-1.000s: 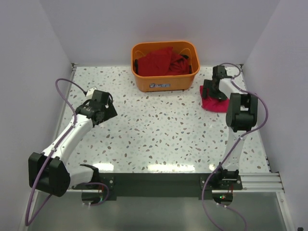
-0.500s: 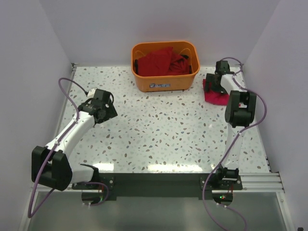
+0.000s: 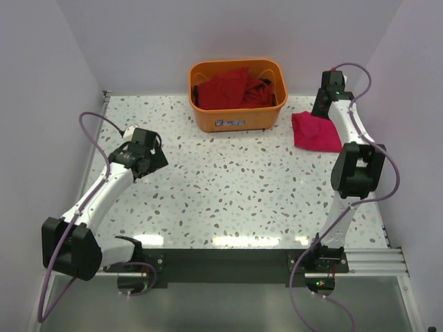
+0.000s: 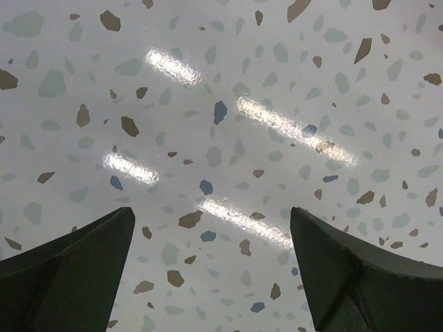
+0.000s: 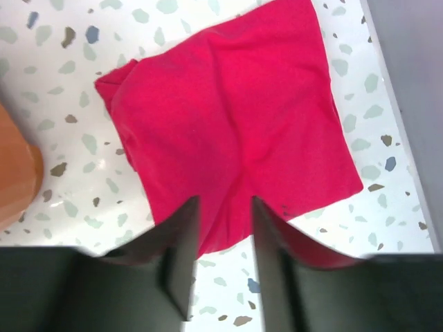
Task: Fold and stack the t-shirts
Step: Neatly place the folded tshirt to the corner
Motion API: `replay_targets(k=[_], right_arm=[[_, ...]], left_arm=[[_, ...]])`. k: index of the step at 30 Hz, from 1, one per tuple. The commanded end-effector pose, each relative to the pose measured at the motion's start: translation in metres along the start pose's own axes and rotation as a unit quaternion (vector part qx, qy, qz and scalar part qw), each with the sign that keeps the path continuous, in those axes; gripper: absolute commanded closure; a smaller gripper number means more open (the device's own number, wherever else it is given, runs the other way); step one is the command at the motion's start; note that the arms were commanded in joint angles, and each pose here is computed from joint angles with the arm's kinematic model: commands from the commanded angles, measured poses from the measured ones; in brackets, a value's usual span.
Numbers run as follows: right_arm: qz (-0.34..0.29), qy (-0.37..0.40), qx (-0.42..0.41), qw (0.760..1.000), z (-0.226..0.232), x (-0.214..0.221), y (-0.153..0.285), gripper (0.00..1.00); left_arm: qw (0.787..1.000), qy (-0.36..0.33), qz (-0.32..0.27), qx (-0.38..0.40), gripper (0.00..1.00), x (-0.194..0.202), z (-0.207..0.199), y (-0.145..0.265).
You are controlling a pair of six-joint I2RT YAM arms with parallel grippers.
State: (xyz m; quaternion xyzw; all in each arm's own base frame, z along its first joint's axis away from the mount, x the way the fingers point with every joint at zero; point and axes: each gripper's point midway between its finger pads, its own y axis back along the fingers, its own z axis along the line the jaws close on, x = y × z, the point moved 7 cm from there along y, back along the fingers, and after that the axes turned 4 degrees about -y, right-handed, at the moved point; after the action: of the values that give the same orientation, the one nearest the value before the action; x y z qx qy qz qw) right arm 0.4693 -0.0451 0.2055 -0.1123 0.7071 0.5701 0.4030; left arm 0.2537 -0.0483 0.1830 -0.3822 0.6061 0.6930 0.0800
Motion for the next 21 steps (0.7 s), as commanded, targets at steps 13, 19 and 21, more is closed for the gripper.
replay_targets(k=[13,19,21], right_arm=[[0.128,0.042,0.003,0.991,0.030,0.079,-0.085,0.76],[0.115,0.052,0.010,0.992,0.026,0.066,-0.073,0.67],[0.082,0.046,0.005,0.996,0.026,0.037,-0.051,0.64]], left_arm=[[1.000,0.006,-0.013,0.003,0.00,-0.004,0.005,0.007],[1.000,0.008,-0.019,0.009,0.00,-0.005,0.007,0.015],[1.000,0.010,-0.022,0.011,0.00,-0.007,0.008,0.019]])
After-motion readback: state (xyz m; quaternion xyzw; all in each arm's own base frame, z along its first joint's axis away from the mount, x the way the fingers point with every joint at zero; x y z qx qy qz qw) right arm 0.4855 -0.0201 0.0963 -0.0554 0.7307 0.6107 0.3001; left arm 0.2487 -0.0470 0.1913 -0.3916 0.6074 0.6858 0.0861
